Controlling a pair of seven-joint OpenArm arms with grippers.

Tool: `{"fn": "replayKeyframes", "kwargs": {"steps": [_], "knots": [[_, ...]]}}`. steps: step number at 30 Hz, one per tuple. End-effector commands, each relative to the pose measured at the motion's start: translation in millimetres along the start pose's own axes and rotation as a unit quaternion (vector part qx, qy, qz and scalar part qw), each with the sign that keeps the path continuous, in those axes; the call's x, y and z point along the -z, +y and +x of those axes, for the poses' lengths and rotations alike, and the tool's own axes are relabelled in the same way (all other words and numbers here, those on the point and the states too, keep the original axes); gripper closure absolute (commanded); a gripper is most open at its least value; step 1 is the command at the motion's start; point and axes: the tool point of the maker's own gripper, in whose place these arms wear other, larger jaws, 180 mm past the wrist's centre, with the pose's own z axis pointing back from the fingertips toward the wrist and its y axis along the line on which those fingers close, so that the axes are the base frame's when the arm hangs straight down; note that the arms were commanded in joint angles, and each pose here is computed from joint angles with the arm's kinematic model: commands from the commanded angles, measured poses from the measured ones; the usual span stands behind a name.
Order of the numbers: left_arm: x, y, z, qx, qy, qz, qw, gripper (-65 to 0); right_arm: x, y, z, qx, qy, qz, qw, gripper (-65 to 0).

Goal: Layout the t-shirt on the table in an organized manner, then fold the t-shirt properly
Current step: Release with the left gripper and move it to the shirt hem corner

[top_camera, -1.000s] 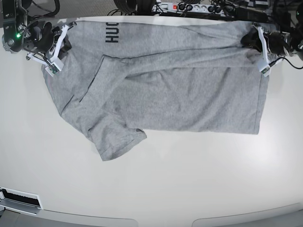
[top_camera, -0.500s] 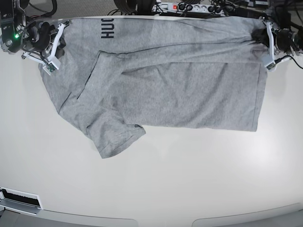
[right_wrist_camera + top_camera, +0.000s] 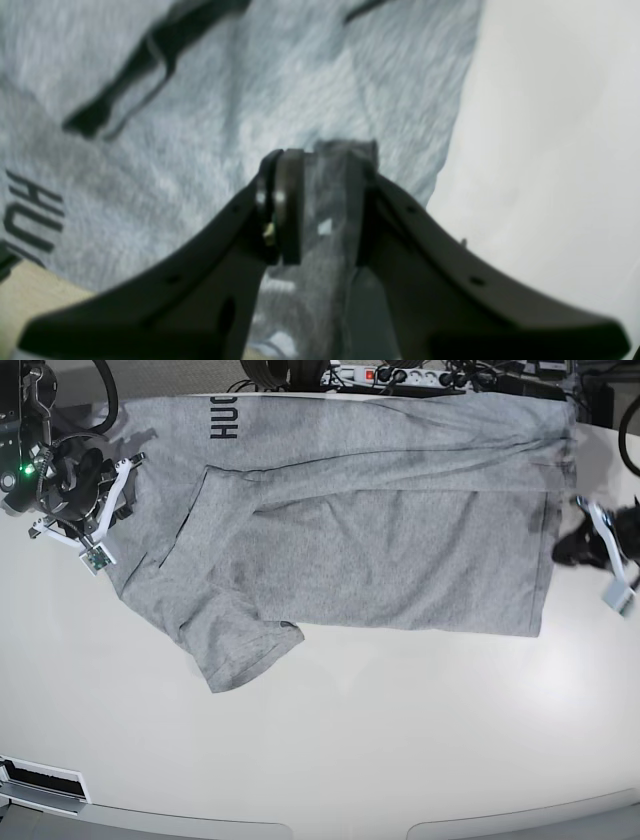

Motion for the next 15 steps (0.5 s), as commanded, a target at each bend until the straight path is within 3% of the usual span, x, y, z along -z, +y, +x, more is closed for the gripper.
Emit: {"fn": "replayKeyframes", "kwargs": {"steps": [1, 4, 8, 12, 13, 15], "knots": [[-4.5, 13.8, 22.5, -0.012, -0.04, 0.013, 0.999, 0.0, -4.9, -6.6, 8.5, -0.005, -0.014, -0.009, 0.9998, -17.9], [8.8, 38.7, 38.9, -0.067, -0.089, 0.019, 0.994, 0.0, -5.0, -7.1, 10.8, -0.005, -0.018, -0.01, 0.9998, -17.9], [41.6, 55.4, 33.7, -0.129, -0.098, -0.004, 0.987, -0.9, -5.0, -7.1, 10.6, -0.005, -0.018, -0.01, 0.9998, -17.9], [71.5, 66.1, 26.6, -0.168, -0.093, -0.011, 0.981, -31.5, -5.0, -7.1, 10.8, -0.005, -0.018, -0.01, 0.9998, -17.9], [77.8, 68.2, 26.8, -0.174, -0.09, -0.008, 0.981, -34.9, -5.0, -7.2, 10.7, -0.005, -0.018, -0.01, 0.9998, -17.9], [86.7, 72.1, 29.1, -0.18, -0.087, -0.002, 0.98, -35.4, -5.0, -7.3, 10.7, -0.005, -0.018, -0.01, 0.9998, -17.9]]}}
